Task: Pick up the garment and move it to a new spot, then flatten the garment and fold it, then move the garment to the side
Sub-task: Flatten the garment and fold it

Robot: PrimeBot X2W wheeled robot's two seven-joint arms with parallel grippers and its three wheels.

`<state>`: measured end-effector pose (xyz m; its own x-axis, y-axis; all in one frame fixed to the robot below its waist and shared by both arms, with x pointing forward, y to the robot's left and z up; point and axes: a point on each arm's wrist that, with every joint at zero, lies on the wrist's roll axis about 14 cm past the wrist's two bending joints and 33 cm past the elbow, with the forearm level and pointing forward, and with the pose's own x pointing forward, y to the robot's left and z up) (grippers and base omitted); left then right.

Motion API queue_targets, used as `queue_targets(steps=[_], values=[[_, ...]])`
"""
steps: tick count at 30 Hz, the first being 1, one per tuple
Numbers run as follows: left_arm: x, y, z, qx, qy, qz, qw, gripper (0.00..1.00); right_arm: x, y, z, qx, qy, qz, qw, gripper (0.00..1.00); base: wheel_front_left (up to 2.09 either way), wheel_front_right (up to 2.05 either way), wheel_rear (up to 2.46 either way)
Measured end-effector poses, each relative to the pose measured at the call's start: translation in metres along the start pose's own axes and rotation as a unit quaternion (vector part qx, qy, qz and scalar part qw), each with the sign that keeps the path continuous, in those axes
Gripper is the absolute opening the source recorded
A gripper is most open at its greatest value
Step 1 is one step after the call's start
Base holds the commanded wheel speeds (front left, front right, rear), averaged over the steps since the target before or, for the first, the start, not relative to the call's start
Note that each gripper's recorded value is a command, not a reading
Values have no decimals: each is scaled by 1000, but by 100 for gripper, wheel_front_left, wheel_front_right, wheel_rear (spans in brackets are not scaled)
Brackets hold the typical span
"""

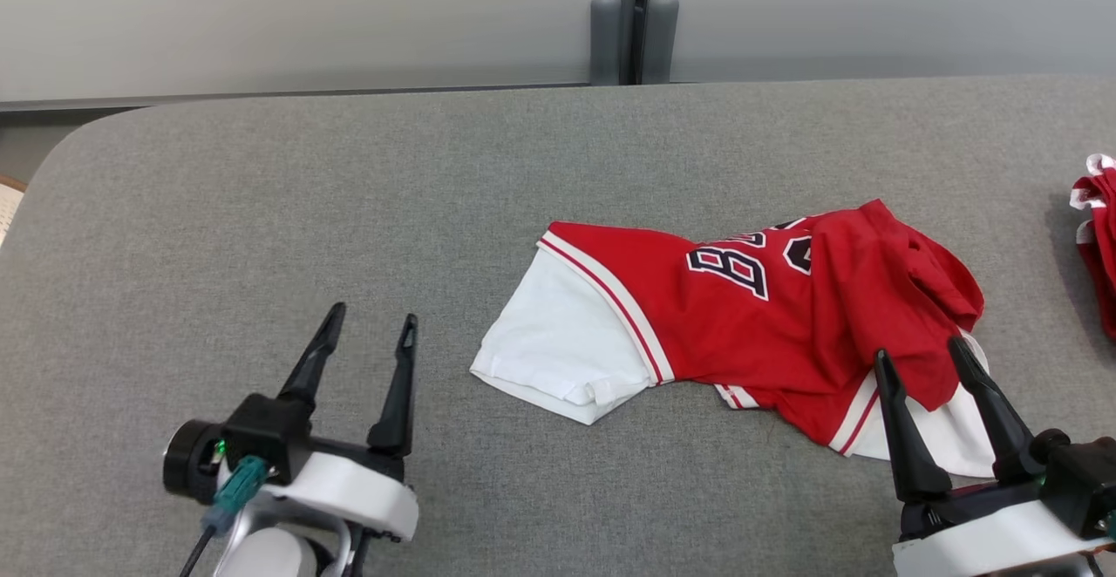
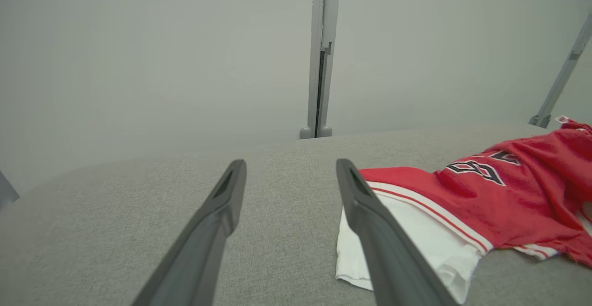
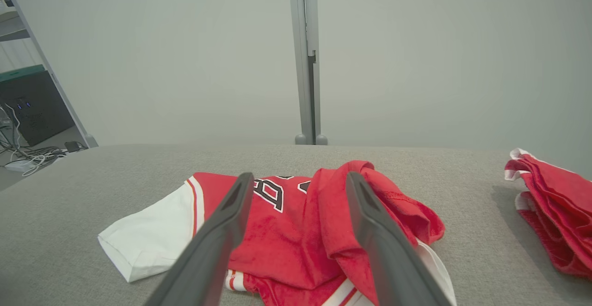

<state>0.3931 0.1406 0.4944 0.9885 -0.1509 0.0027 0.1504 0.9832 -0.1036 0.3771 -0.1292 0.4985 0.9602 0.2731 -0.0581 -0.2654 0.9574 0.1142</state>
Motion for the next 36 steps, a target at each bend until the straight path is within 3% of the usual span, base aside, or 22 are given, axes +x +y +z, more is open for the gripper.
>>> queue_targets(steps=[6, 11, 15, 16, 17, 18, 26, 36], values=[[22, -34, -46, -22, 95, -54, 994, 100, 9, -4, -7, 7, 8, -1, 1000, 100, 0, 0, 0], [23, -43, -103, -47, 205, -62, 976, 100, 10, -14, -18, 15, 20, -17, 1000, 100, 0, 0, 0], [24, -49, -126, -63, 247, -67, 965, 100, 6, -27, -28, 21, 35, -38, 998, 100, 0, 0, 0], [24, -52, -130, -70, 253, -70, 963, 80, 4, -30, -31, 21, 38, -44, 998, 100, 0, 0, 0], [25, -53, -132, -71, 256, -72, 961, 43, 3, -33, -33, 23, 41, -49, 998, 100, 0, 0, 0], [27, -54, -133, -72, 258, -76, 960, 0, 2, -36, -35, 25, 44, -54, 997, 100, 0, 0, 0], [32, -52, -139, -73, 258, -75, 960, 0, -11, -72, -58, 24, 87, -97, 991, 100, 0, 0, 0], [38, -49, -140, -70, 248, -72, 964, 0, 18, -72, -69, 31, 117, -62, 991, 100, 0, 0, 0]])
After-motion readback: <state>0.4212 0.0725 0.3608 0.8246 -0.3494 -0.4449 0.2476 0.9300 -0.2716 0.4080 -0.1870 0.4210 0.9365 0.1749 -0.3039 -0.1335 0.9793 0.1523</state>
